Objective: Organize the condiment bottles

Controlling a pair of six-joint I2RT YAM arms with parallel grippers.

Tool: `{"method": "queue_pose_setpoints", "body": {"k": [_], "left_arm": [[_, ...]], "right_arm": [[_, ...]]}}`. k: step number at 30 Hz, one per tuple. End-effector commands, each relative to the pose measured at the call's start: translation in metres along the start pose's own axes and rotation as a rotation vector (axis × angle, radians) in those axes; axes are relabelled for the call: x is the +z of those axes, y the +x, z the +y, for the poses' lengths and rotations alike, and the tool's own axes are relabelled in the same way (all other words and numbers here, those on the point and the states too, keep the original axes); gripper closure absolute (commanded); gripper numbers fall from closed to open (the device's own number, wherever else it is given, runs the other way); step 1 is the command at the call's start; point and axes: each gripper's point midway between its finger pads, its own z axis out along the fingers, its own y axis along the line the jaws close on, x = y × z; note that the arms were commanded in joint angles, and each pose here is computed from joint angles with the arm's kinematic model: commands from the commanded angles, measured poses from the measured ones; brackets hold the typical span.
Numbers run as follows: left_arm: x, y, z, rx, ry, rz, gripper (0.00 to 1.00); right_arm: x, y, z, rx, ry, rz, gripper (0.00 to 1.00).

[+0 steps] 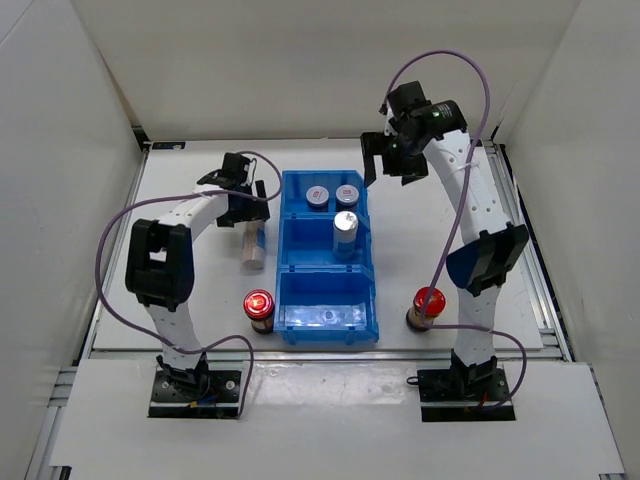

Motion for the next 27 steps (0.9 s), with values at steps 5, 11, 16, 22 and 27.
{"method": "queue_pose_setpoints", "body": {"k": [5,11,16,22,27], "left_arm": [[0.032,-0.011,-0.024,-0.01,0.102,0.031,0.04],[0.04,-0.007,-0.019,-0.026,0.113,0.058,0.33],[0.021,-0.041,-0.009,-0.067,0.077,-0.046,0.89],[-0.056,-0.121,-0.012,-0.125,0.083,-0.304,0.89],[-0.119,-0.152,-0.015,-0.149,0.127,-0.439,0.89]], "right_arm": [[-0.025,0.03,-0.017,0.049,-0.017,0.108,0.0],[-0.026,0.027,-0.027,0.077,-0.015,0.105,0.0],[-0.022,0.024,-0.025,0.087,-0.046,0.108,0.0],[-0.019,0.021,-0.023,0.097,-0.073,0.111,0.0],[-0.021,0.022,-0.026,0.096,-0.058,0.11,0.0]]}}
